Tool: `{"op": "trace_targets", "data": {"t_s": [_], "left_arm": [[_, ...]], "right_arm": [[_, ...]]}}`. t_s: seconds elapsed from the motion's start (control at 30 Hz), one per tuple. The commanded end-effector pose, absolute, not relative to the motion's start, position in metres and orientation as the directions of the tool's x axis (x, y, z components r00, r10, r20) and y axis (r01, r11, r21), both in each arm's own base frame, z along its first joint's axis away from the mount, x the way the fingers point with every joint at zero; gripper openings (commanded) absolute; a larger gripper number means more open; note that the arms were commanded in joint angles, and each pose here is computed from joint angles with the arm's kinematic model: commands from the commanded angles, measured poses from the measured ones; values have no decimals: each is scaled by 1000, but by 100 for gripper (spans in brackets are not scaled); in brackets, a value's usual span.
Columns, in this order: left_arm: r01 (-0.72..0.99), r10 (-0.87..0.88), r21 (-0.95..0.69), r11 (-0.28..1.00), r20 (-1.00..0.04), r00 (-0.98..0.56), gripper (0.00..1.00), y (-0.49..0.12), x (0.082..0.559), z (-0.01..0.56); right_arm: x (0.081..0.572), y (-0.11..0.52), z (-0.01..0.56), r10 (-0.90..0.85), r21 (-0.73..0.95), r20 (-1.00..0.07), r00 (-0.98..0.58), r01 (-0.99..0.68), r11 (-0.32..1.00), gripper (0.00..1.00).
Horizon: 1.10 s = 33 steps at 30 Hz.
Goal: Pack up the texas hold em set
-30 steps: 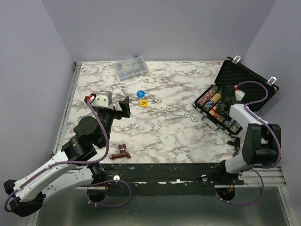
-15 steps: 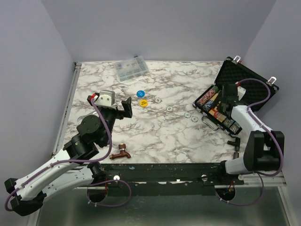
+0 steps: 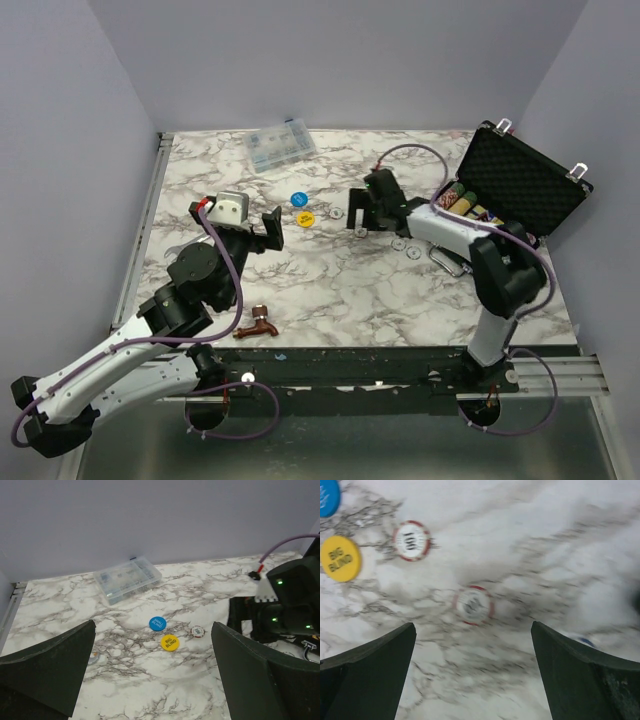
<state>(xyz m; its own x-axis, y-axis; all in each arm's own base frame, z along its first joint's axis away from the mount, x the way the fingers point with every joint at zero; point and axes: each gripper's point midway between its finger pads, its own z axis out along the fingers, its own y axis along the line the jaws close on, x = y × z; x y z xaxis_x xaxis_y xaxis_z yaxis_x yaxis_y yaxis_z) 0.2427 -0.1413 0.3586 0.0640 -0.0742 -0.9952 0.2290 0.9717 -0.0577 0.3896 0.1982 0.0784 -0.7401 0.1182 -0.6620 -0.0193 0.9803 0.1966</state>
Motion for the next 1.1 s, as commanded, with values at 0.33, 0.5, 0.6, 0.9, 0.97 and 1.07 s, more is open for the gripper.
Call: {"op": "trace_targets", "data": {"t_s": [0.33,0.5,0.6,0.9,0.97,1.07], "left_arm": [[223,-88,-68,972,-993,80,99,-136,240,370],[232,-102,-80,969,-991,84,99,-135,238,373],[236,-101,-79,969,-992,82,99,-137,239,372],[236,-90,-70,969,-993,74,99,-139,240,369],[234,-88,-69,970,-993,73,99,-139,240,369],[234,-86,-67,970,-994,71,99,-140,241,368]], "right_arm": [[423,336,19,-202,109,-393,-897,-264,958,99],[430,348,13,-247,81,-420,-873,-308,948,99],[432,361,17,-273,71,-461,-844,-342,937,99],[446,391,30,-307,25,-583,-752,-395,918,99],[450,394,29,-299,21,-597,-745,-387,922,97],[454,396,28,-303,16,-611,-731,-395,919,93]]}}
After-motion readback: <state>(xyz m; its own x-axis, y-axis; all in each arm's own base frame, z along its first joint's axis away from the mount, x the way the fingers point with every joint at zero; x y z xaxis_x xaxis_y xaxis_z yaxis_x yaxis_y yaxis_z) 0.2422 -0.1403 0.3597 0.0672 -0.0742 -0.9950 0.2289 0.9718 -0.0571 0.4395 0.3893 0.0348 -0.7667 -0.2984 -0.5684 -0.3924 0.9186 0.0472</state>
